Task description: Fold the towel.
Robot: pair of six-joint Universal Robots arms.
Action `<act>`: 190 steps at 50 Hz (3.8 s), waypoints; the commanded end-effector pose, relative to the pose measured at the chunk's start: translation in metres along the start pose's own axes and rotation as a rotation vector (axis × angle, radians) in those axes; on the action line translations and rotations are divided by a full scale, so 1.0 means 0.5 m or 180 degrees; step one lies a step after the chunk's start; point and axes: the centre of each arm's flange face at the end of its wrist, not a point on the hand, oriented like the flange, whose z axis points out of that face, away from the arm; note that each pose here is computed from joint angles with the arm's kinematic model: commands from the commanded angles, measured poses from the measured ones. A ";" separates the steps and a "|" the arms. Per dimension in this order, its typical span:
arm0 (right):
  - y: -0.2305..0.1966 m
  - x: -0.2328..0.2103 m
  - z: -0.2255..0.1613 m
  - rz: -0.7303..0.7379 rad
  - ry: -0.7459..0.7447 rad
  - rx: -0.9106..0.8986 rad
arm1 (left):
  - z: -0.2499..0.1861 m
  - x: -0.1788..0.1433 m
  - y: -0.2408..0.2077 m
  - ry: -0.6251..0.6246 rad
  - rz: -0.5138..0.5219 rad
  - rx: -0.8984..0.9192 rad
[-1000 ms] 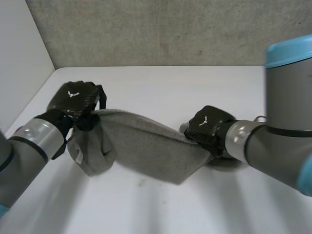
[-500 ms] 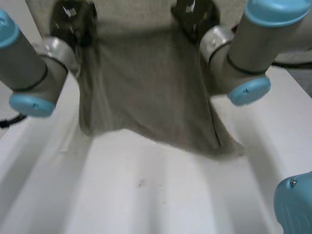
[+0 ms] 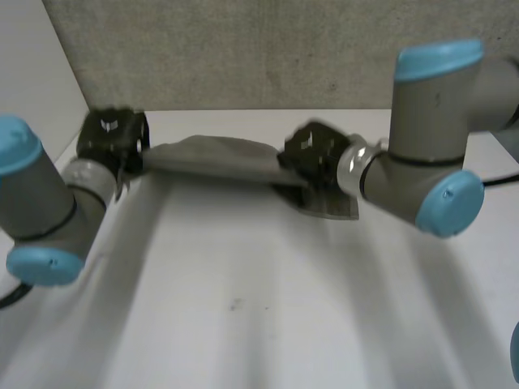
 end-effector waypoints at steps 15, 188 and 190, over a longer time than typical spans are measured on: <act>0.144 -0.072 0.044 0.0815 0.0230 -0.0054 | -0.059 -0.038 0.067 -0.0115 -0.0028 -0.0421; 0.345 0.085 0.117 0.0894 0.0442 -0.0272 | -0.074 -0.053 0.036 -0.0097 -0.0033 -0.0281; 0.341 0.084 0.118 0.0887 0.0440 -0.0260 | -0.073 -0.054 0.037 -0.0101 -0.0033 -0.0282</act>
